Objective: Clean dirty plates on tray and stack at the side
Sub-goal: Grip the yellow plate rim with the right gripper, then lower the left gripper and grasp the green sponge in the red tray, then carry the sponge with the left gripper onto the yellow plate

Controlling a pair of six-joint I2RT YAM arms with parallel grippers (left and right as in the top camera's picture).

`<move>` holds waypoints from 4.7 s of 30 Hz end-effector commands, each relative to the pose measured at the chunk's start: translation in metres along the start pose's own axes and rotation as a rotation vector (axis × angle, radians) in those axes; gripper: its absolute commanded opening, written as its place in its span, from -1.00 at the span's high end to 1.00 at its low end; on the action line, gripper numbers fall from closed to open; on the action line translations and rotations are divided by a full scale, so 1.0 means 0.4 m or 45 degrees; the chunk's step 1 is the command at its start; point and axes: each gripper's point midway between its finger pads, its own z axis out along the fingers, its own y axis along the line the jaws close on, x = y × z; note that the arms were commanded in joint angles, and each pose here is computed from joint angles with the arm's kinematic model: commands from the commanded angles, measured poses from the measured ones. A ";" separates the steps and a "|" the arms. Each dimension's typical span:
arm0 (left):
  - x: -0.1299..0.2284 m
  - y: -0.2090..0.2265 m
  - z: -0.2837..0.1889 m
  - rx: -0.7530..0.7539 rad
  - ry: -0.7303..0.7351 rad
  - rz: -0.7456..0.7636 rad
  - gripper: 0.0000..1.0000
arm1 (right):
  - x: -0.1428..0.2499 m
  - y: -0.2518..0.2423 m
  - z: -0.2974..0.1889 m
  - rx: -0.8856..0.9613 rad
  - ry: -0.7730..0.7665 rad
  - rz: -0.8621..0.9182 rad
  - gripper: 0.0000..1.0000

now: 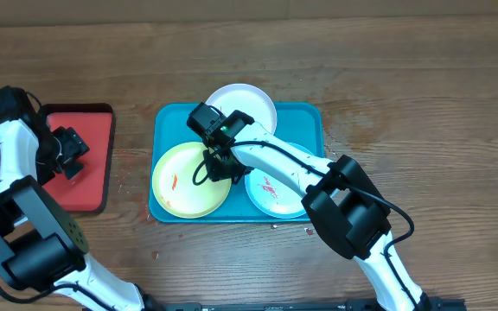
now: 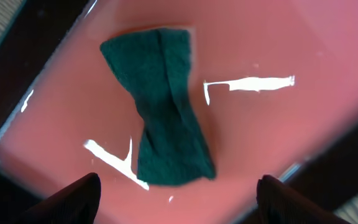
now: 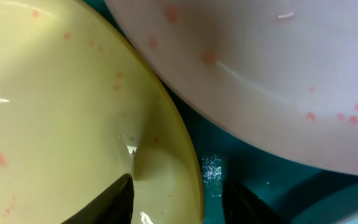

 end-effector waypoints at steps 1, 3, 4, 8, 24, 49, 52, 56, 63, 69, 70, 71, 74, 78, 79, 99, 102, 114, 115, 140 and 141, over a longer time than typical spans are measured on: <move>0.018 0.018 0.070 -0.060 0.062 -0.026 -0.70 | 0.008 -0.016 0.015 0.025 0.017 0.005 -0.08; 0.021 0.022 0.093 -0.075 0.079 -0.026 -0.70 | 0.012 -0.019 0.016 0.029 0.023 0.005 -0.08; 0.021 0.025 0.101 -0.083 0.082 -0.026 -0.70 | 0.014 -0.020 0.018 0.031 0.027 0.005 -0.09; -0.005 0.024 0.113 -0.083 0.032 -0.031 -0.75 | 0.016 -0.021 0.018 0.033 0.030 0.006 -0.16; -0.046 0.035 0.136 -0.001 -0.025 -0.197 -0.52 | 0.020 -0.023 0.018 0.039 0.038 0.006 -0.77; -0.076 0.060 0.051 -0.014 0.056 -0.197 0.91 | 0.013 -0.020 0.018 0.030 0.026 0.006 -0.67; -0.105 0.057 -0.014 -0.009 0.047 -0.198 0.91 | 0.012 -0.018 0.018 0.028 0.022 0.005 -0.67; -0.144 0.052 -0.103 0.006 0.013 -0.199 0.92 | 0.007 -0.016 0.018 0.022 0.013 0.005 -0.66; -0.174 0.005 -0.205 0.149 -0.016 -0.178 0.91 | 0.003 -0.012 0.018 0.014 0.005 0.004 -0.67; -0.148 -0.012 -0.143 0.190 0.032 -0.104 0.92 | -0.001 0.003 0.018 -0.025 0.000 0.003 -0.66; -0.139 -0.012 -0.119 0.188 0.045 -0.098 0.92 | -0.005 0.005 0.018 -0.030 -0.007 0.002 -0.67; -0.124 -0.011 -0.087 0.185 0.066 -0.099 0.92 | -0.008 0.008 0.018 -0.035 -0.014 0.002 -0.66; -0.078 -0.008 -0.020 0.179 0.124 -0.082 0.92 | -0.009 0.009 0.018 -0.037 -0.016 0.002 -0.66; -0.081 -0.002 -0.048 0.179 0.120 -0.057 0.91 | -0.005 0.006 0.018 -0.031 -0.007 0.001 -0.65; -0.092 -0.001 -0.073 0.182 0.101 -0.051 0.92 | -0.005 0.006 0.018 -0.031 -0.007 0.002 -0.63; -0.037 -0.062 -0.064 0.211 0.090 0.068 0.92 | -0.005 0.005 0.018 -0.030 -0.007 0.002 -0.63; -0.072 -0.060 -0.135 0.220 0.041 0.056 0.92 | -0.005 0.005 0.018 -0.030 -0.007 0.002 -0.69; -0.079 -0.050 -0.224 0.141 0.009 0.062 0.91 | -0.010 0.009 0.018 -0.037 -0.017 0.002 -0.27; -0.059 -0.053 -0.190 0.140 0.042 0.066 0.92 | -0.011 0.009 0.018 -0.038 -0.019 0.001 -0.08; 0.116 -0.302 -0.296 0.464 0.203 0.361 0.91 | 0.002 -0.008 0.018 -0.014 0.016 0.011 0.92; 0.142 -0.323 -0.293 0.495 0.241 0.379 0.91 | 0.003 -0.009 0.018 -0.013 0.018 0.012 0.93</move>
